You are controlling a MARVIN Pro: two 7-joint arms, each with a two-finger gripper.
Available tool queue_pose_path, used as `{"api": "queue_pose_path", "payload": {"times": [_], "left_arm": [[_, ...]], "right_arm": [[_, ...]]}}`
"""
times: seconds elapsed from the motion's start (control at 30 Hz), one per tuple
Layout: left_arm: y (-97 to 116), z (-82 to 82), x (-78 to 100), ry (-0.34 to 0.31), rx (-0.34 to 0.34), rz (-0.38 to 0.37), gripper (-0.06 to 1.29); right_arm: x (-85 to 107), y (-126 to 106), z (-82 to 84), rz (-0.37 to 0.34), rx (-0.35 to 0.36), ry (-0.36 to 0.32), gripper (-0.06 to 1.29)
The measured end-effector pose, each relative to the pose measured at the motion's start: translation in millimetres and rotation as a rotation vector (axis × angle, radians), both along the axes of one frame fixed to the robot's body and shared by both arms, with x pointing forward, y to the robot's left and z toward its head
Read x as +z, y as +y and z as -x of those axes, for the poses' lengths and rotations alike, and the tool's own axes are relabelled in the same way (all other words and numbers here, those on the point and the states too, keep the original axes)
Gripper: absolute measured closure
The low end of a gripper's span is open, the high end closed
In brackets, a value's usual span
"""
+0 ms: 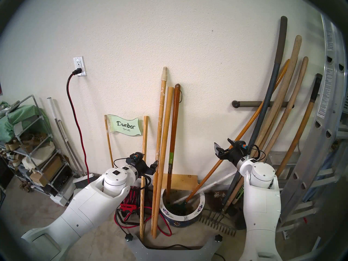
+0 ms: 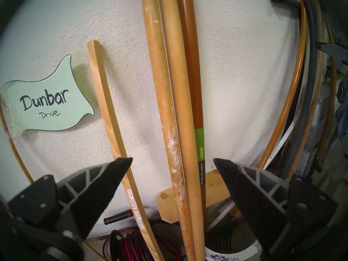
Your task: Put wooden sticks into the pot
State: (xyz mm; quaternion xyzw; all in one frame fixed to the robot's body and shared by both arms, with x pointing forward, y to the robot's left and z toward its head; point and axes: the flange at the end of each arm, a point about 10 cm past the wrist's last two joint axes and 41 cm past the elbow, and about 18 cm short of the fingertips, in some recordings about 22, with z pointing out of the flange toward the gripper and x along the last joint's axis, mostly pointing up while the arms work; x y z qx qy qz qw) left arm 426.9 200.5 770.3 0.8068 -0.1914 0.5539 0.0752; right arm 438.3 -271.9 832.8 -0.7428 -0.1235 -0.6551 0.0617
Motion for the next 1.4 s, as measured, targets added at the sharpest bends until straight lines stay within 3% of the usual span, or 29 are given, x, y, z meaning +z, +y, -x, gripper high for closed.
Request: {"api": "queue_pose_path", "payload": {"times": [0.8,1.4], "left_arm": [[3,-47.7,-32.0,0.047,0.008,0.061,0.00],[-4,-77.1,-47.6,0.050,0.001,0.022,0.00]], "right_arm": [[0.0,0,0.0,0.000,0.000,0.000,0.01],[0.0,0,0.0,0.000,0.000,0.000,0.01]]}}
